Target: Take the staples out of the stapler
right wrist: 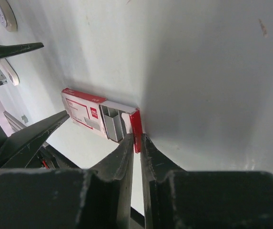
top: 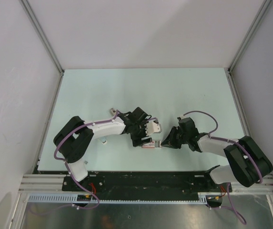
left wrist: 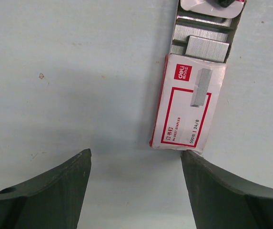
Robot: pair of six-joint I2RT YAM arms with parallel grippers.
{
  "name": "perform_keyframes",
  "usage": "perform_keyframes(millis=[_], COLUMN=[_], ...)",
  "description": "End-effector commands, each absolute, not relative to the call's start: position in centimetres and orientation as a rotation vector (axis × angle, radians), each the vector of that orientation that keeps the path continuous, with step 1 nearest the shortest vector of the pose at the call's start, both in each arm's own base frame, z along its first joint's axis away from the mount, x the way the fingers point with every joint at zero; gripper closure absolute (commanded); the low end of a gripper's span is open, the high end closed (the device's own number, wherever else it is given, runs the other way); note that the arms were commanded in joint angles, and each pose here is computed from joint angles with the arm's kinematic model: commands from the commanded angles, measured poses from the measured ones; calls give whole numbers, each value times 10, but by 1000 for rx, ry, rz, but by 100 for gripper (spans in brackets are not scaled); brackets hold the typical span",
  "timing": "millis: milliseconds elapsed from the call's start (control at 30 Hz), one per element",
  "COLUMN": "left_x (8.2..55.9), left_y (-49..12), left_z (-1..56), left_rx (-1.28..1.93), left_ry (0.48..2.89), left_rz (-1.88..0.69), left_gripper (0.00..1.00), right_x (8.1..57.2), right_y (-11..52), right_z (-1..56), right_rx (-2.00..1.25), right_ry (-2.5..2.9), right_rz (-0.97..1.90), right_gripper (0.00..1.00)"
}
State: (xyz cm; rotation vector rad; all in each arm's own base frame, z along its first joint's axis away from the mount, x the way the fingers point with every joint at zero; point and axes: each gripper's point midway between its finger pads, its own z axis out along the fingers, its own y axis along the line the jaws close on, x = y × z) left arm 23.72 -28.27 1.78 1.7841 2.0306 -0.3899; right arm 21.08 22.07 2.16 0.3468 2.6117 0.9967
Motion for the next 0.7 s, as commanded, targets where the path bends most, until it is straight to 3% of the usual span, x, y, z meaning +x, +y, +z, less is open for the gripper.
perform_keyframes(millis=[0,667], left_x=[235,233], left_y=[-280,-279], left_z=[22,21], left_rx=[1787,1796], left_ry=[2017,2015], left_rz=[-373,-377], left_gripper=[19,20], right_x=[213,212], right_y=[227,256], right_z=[22,23], right_rx=[339,278], right_ry=[2592,2593], right_rz=[1005,1047], right_gripper=[86,87])
